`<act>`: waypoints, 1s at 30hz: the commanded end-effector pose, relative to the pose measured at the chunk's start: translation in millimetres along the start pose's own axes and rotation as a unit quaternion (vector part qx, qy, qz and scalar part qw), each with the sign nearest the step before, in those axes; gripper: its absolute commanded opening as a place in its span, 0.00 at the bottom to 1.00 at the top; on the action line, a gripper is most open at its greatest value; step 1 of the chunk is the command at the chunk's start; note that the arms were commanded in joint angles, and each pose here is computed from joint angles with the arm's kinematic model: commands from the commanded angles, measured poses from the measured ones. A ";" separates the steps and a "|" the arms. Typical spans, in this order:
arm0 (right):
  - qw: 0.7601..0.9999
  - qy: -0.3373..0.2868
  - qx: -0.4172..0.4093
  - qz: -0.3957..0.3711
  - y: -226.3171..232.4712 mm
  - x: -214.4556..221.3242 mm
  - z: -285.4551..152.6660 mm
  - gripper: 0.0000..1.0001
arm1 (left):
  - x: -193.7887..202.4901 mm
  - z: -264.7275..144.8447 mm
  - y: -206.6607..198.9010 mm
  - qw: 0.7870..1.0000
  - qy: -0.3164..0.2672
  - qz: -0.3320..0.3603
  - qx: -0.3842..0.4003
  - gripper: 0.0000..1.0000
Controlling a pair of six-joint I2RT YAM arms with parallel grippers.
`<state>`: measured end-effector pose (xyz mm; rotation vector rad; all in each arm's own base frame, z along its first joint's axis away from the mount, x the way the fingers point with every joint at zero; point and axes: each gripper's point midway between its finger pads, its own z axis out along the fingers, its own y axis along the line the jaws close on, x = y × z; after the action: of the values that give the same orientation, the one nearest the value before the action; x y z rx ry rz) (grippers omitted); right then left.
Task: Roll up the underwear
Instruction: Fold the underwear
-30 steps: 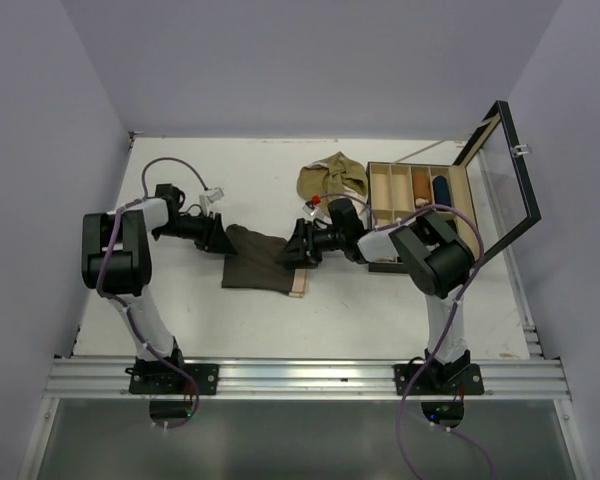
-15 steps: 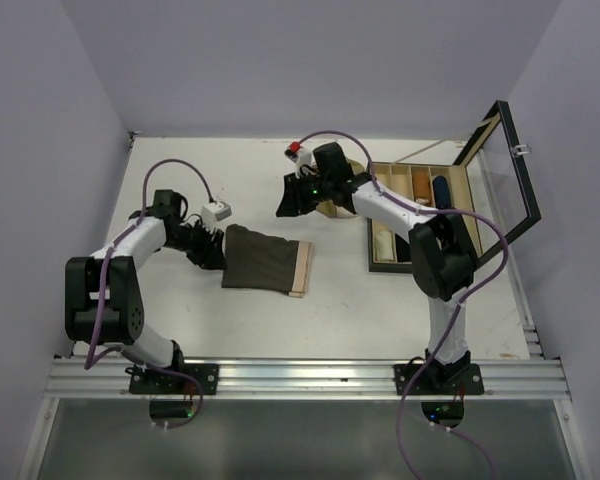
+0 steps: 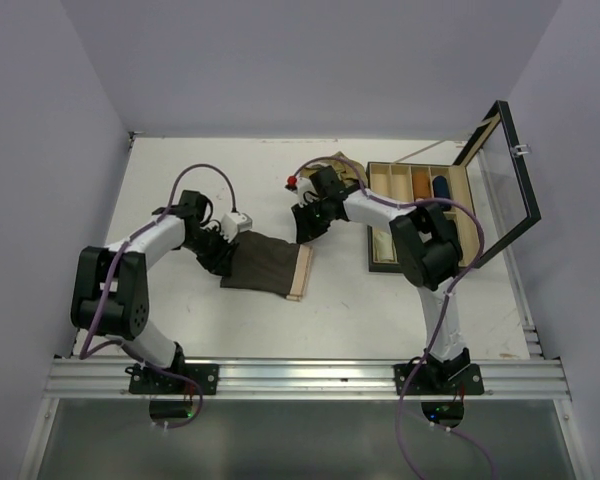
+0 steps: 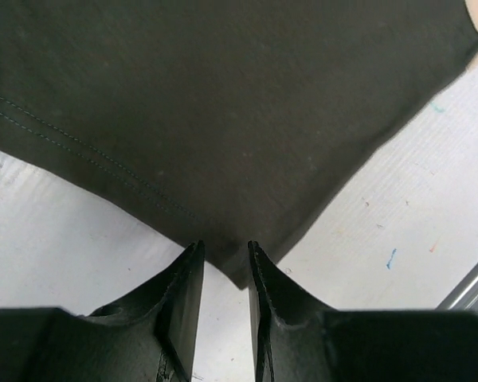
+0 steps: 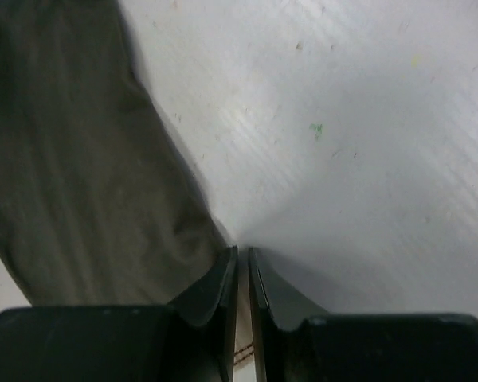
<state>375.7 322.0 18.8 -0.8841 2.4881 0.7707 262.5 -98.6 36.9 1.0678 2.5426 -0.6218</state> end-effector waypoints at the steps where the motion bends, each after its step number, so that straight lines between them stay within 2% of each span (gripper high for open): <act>1: 0.999 0.042 -0.007 0.001 10.6 40.2 -7.4 0.14 | -19.4 6.6 20.4 1.000 0.001 0.005 -0.029 0.32; 5: 0.998 0.057 -0.034 0.007 32.5 62.2 -12.1 0.14 | -35.4 19.5 42.6 0.999 0.001 -0.002 -0.039 0.31; 9: 0.994 0.076 -0.060 0.052 58.5 83.2 -16.9 0.15 | -54.9 40.7 66.8 0.999 0.003 -0.006 -0.033 0.31; 10: 0.994 0.072 -0.068 0.055 65.9 81.8 -20.0 0.15 | -73.5 38.4 77.7 0.999 -0.011 0.001 -0.042 0.31; 12: 0.989 0.074 -0.101 0.075 85.3 82.1 -23.2 0.18 | -80.0 51.1 89.6 0.999 -0.004 -0.007 -0.036 0.31; 13: 0.989 0.072 -0.109 0.074 93.5 80.6 -25.2 0.18 | -102.9 46.2 101.0 0.999 -0.023 0.001 -0.047 0.32; 15: 0.988 0.066 -0.119 0.073 101.1 73.4 -28.7 0.21 | -114.7 54.0 111.8 0.999 -0.028 -0.002 -0.045 0.34; 16: 0.989 0.062 -0.119 0.070 102.3 69.5 -31.4 0.22 | -136.4 46.1 117.3 0.997 -0.051 0.007 -0.051 0.38; 19: 0.989 0.058 -0.123 0.056 106.7 60.4 -43.0 0.22 | -166.4 24.6 119.7 0.994 -0.089 0.019 -0.067 0.47; 21: 0.991 0.038 -0.125 0.035 111.3 50.6 -53.2 0.22 | -183.9 -3.5 116.7 0.988 -0.120 0.034 -0.093 0.49; 24: 0.995 -0.004 -0.103 -0.004 107.6 31.3 -62.8 0.23 | -186.7 -39.3 102.9 0.983 -0.154 0.019 -0.103 0.53; 27: 0.995 -0.030 -0.094 -0.025 107.0 12.0 -66.7 0.25 | -158.6 -59.9 81.9 0.981 -0.174 -0.018 -0.081 0.55; 28: 0.994 -0.037 -0.104 -0.018 112.7 6.0 -68.7 0.27 | -155.5 -81.4 77.4 0.976 -0.203 -0.036 -0.075 0.56; 29: 0.992 -0.047 -0.113 -0.024 116.5 -0.6 -70.4 0.27 | -143.8 -77.0 75.9 0.976 -0.202 -0.057 -0.054 0.56; 30: 0.990 -0.066 -0.121 -0.018 122.9 -14.5 -72.8 0.29 | -136.2 -89.7 71.6 0.973 -0.216 -0.070 -0.046 0.57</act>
<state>270.4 342.6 81.5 -0.9382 2.4669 1.0512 411.7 -106.8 117.1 0.7980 2.3273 -0.5538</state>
